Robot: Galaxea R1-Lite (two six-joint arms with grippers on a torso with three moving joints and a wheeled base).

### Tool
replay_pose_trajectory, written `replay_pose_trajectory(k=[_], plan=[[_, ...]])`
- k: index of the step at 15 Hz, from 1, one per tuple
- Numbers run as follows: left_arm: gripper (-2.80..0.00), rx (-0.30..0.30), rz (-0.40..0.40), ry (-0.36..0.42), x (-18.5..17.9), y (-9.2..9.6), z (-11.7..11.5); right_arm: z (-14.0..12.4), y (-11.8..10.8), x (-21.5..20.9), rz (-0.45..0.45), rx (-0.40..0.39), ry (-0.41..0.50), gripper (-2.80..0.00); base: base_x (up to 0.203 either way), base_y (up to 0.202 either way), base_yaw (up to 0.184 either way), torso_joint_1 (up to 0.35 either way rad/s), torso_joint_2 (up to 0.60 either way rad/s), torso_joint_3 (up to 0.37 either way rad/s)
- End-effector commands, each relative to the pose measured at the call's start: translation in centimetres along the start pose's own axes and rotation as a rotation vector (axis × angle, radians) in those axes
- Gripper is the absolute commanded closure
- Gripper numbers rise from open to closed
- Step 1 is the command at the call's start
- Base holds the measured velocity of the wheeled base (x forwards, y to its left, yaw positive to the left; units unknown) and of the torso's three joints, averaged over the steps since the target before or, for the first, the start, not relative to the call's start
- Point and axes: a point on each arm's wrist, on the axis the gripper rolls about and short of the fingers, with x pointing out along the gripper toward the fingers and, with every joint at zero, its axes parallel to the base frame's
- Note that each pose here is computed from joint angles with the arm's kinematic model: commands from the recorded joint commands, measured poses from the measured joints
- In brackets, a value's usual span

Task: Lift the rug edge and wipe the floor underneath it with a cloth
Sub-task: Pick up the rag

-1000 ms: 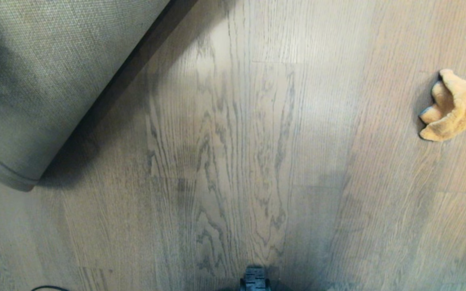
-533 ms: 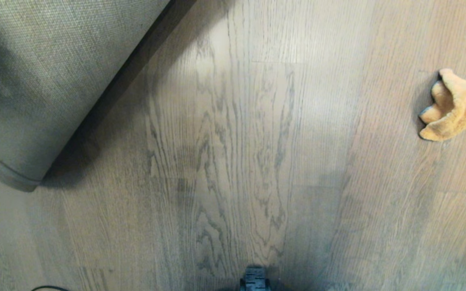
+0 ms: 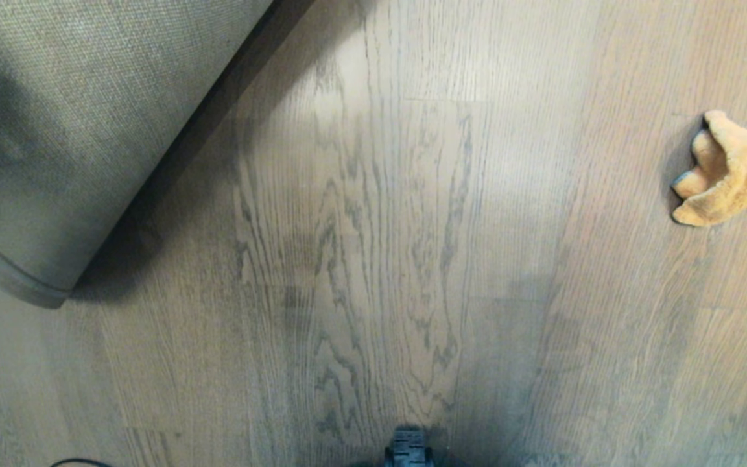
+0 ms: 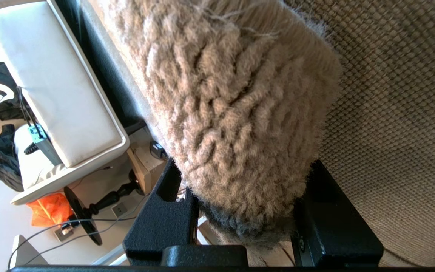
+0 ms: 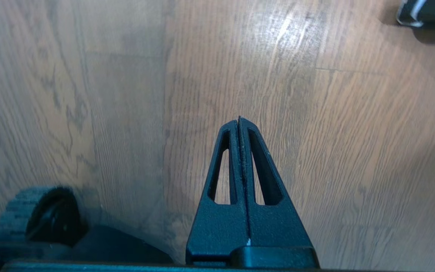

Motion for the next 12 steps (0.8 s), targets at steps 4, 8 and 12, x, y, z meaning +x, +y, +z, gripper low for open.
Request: replay_pose_trajectory(k=[4,8,12], plan=[[0.0,0.012,-0.007,0.012,-0.4,-0.3,-0.5,0.5,0.1,0.8,0.058,-0.1,0.08,0.0,0.0,0.0,0.0,0.0,0.0,0.0],[0.0,0.014,-0.018,0.009,-0.4,-0.6,-0.5,3.7,0.1,2.8,0.11,-0.099,0.167,0.0,0.0,0.0,0.0,0.0,0.0,0.0],[0.0,0.027,-0.033,0.015,-0.2,-1.2,-0.6,5.6,0.1,7.3,0.128,-0.097,0.283,0.0,0.0,0.0,0.0,0.0,0.0,0.0]])
